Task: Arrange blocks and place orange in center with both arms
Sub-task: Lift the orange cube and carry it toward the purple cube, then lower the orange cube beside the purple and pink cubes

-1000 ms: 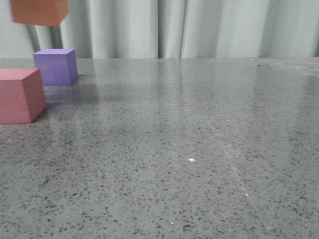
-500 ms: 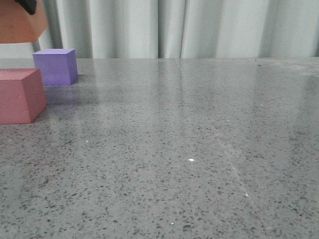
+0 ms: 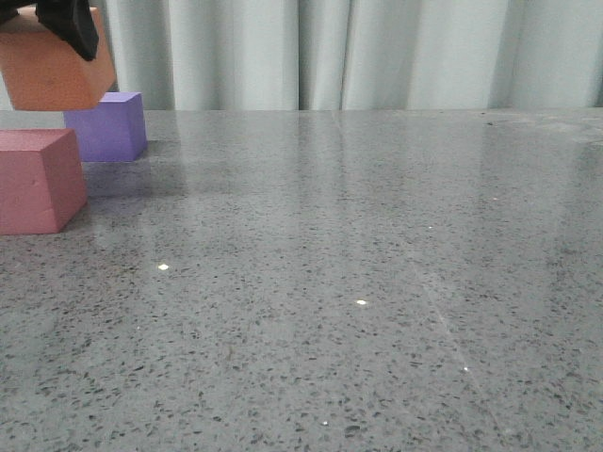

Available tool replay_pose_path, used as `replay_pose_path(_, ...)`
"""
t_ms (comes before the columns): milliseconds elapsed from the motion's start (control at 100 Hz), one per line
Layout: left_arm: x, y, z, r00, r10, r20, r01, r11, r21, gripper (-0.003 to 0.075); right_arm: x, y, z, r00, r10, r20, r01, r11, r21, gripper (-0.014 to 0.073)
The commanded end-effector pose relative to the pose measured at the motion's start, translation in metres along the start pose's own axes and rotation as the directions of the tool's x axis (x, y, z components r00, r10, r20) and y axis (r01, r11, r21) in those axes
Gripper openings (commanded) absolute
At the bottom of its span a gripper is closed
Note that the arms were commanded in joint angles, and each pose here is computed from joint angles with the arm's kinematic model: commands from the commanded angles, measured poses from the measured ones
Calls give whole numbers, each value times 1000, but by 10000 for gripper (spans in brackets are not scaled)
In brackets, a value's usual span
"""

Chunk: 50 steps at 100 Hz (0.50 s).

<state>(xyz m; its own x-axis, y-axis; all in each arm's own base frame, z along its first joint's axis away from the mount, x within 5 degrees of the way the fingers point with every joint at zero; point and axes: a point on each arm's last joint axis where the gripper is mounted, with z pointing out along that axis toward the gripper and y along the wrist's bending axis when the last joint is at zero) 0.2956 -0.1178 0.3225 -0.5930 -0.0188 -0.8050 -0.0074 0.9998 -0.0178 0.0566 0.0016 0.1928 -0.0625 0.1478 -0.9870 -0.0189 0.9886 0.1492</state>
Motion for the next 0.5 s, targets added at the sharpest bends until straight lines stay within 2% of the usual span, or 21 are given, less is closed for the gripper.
replay_pose_path(0, -15, 1, -10, 997, -15, 75, 12, 999, 42, -18, -13, 2, -3, 992, -10, 123, 11, 1000, -11, -67)
replay_pose_path(110, -15, 5, -5, 997, -29, 67, 27, 999, 32, -18, -13, 2, -3, 992, -10, 123, 11, 1000, -11, -67)
replay_pose_path(490, -15, 5, -3, 997, 30, 65, -33, 998, 47, -18, -13, 2, -3, 992, -10, 123, 11, 1000, -11, -67)
